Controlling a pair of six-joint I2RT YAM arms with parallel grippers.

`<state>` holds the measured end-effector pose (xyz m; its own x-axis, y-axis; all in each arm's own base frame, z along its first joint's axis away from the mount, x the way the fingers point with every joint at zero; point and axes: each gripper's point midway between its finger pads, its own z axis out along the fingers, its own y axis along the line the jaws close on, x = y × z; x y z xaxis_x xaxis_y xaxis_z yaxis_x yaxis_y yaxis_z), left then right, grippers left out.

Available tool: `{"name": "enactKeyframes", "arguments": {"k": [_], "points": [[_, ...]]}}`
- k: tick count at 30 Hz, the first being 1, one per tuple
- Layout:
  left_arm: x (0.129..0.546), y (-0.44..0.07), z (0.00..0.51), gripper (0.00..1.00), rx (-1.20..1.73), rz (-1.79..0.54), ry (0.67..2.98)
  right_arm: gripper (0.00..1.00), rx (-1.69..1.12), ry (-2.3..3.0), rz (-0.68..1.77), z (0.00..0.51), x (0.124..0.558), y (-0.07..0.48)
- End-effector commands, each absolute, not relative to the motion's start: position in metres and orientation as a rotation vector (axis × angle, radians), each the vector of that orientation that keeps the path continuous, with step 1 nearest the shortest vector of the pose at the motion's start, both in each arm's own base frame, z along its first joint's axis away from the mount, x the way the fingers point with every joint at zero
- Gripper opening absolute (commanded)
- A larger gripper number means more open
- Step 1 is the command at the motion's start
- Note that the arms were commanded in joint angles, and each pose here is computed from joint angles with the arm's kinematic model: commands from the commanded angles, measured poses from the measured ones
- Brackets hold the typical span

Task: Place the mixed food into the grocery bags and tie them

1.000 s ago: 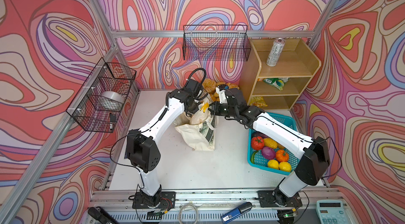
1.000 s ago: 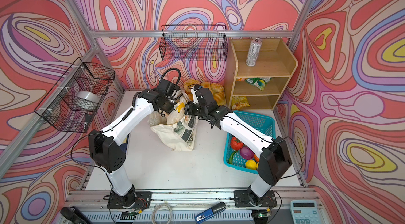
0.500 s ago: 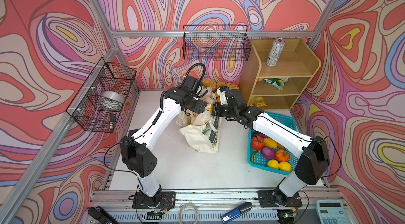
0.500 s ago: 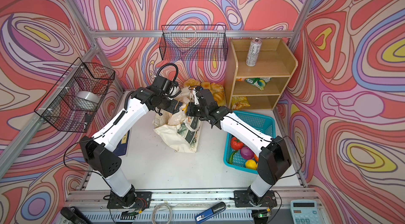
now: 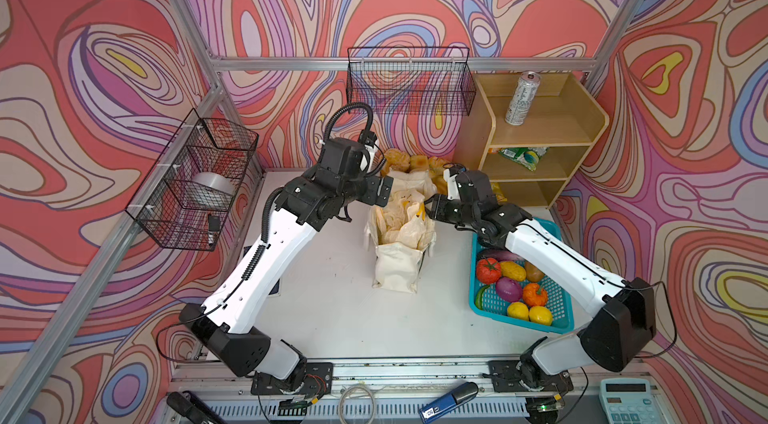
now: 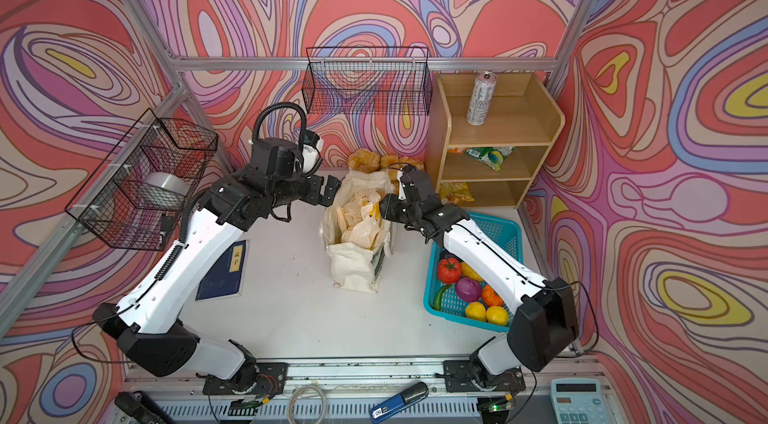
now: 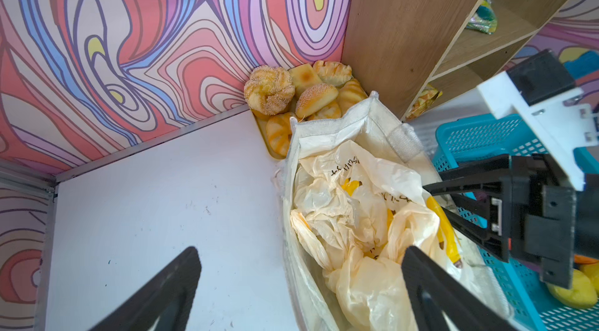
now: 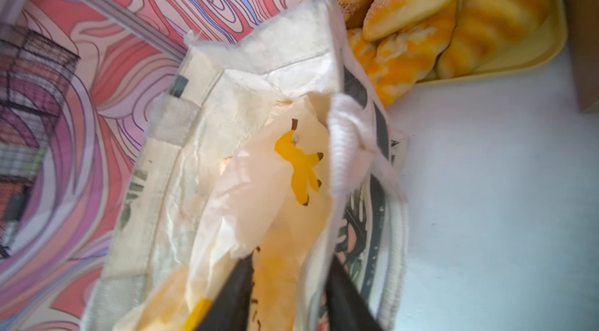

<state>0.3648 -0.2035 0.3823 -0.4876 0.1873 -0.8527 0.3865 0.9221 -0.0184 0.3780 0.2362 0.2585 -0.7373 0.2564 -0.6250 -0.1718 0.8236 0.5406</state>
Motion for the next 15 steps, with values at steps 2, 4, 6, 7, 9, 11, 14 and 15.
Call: {"name": "enactKeyframes", "arguments": {"k": [2, 4, 6, 7, 9, 11, 14, 15], "points": [[0.368, -0.195, 0.394, 1.00, 0.344, -0.238, 2.029, 0.78, 0.083, 2.204, 0.734, 0.293, 0.369, 0.210], [0.369, -0.181, 0.400, 1.00, 0.307, -0.170, 1.987, 0.99, 0.082, 2.187, 0.705, 0.306, 0.364, 0.199], [0.371, -0.161, 0.403, 1.00, 0.250, -0.111, 1.952, 0.98, 0.096, 2.150, 0.662, 0.321, 0.358, 0.183], [0.372, -0.151, 0.402, 1.00, 0.216, -0.110, 1.945, 0.98, 0.103, 2.134, 0.642, 0.328, 0.357, 0.176], [0.376, -0.120, 0.393, 1.00, 0.121, -0.127, 1.936, 0.99, 0.127, 2.100, 0.553, 0.338, 0.355, 0.156], [0.378, -0.089, 0.376, 1.00, 0.018, -0.139, 1.930, 0.99, 0.177, 2.059, 0.402, 0.342, 0.355, 0.128], [0.376, -0.043, 0.333, 1.00, -0.116, -0.102, 1.935, 0.98, 0.280, 2.028, 0.143, 0.327, 0.360, 0.072], [0.373, -0.031, 0.316, 1.00, -0.135, -0.055, 1.937, 0.98, 0.326, 2.020, 0.081, 0.317, 0.363, 0.051]]}}
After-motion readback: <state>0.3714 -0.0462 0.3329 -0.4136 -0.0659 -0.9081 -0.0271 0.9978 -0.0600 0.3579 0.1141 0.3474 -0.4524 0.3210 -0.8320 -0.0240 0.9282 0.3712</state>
